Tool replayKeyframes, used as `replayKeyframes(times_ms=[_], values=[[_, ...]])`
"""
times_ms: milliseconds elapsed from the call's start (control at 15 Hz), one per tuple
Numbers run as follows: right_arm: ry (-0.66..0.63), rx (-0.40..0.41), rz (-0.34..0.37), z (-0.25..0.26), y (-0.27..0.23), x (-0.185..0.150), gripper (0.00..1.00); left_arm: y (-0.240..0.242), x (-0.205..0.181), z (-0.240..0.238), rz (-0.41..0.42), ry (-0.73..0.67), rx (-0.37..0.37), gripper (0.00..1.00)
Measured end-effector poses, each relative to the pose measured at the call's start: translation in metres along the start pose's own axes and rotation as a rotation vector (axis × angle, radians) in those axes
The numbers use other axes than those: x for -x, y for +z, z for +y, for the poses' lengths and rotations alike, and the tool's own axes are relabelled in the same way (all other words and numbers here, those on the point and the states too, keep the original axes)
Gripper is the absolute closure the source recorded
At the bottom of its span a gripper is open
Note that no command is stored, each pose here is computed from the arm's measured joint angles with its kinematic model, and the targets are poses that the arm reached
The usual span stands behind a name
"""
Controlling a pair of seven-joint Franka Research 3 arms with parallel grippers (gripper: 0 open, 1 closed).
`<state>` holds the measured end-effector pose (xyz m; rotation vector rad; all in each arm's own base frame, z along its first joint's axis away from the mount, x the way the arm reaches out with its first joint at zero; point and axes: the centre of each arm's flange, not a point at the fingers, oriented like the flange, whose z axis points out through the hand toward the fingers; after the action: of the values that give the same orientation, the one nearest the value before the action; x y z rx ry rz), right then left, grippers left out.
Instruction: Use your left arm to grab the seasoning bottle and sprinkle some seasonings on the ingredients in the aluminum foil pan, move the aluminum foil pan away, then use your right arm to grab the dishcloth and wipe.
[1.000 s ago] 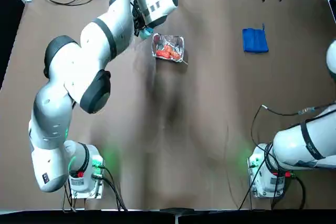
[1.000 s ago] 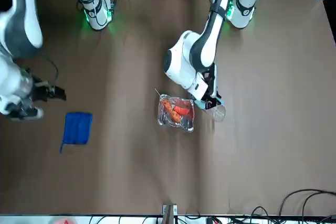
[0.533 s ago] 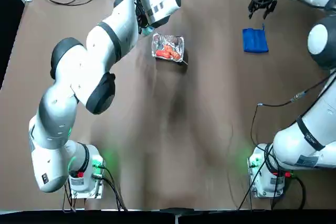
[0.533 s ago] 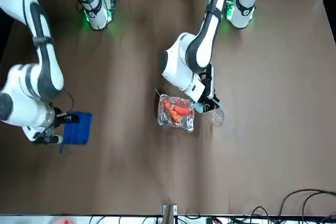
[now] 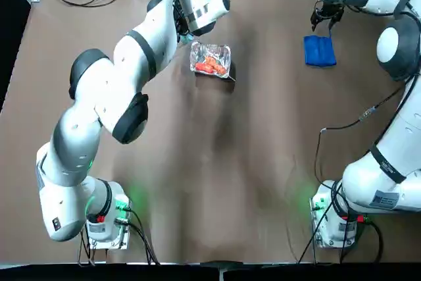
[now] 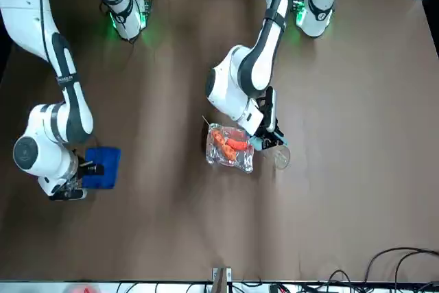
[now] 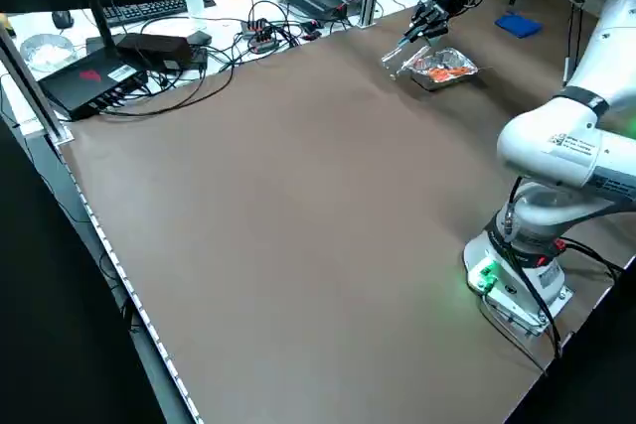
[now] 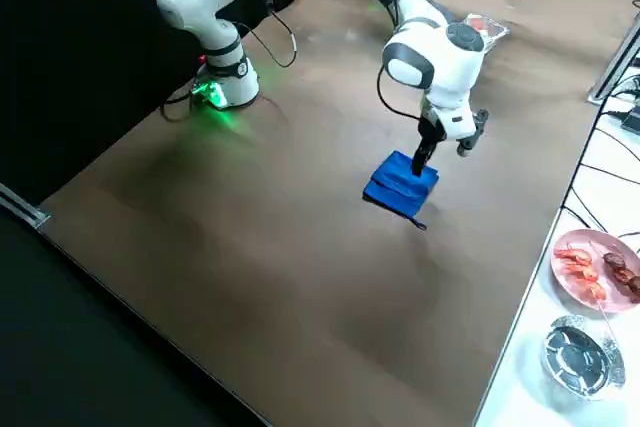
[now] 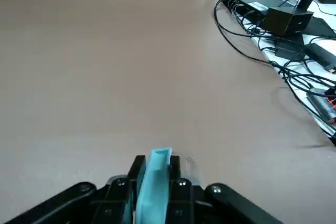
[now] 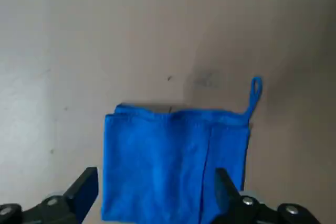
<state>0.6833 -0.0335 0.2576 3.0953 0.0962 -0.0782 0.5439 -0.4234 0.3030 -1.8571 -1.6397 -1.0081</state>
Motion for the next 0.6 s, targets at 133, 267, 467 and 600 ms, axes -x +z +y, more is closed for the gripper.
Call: replayKeyframes(times_ms=[133, 267, 467, 600], values=[[-0.005, 0.003, -0.001, -0.001, 0.013, -0.001, 0.12, 0.0, 0.0, 0.0, 0.001, 0.0, 0.0, 0.78], [-0.007, 0.002, -0.008, -0.001, 0.021, -0.001, 0.14, 0.0, 0.0, 0.0, 0.001, -0.001, 0.0, 0.78], [-0.007, 0.001, -0.017, -0.002, 0.028, -0.001, 0.24, -0.001, -0.001, 0.0, 0.001, -0.002, -0.004, 0.78], [-0.007, -0.001, -0.027, -0.002, 0.034, 0.0, 0.28, -0.003, -0.003, -0.001, -0.02, -0.011, -0.031, 0.78]])
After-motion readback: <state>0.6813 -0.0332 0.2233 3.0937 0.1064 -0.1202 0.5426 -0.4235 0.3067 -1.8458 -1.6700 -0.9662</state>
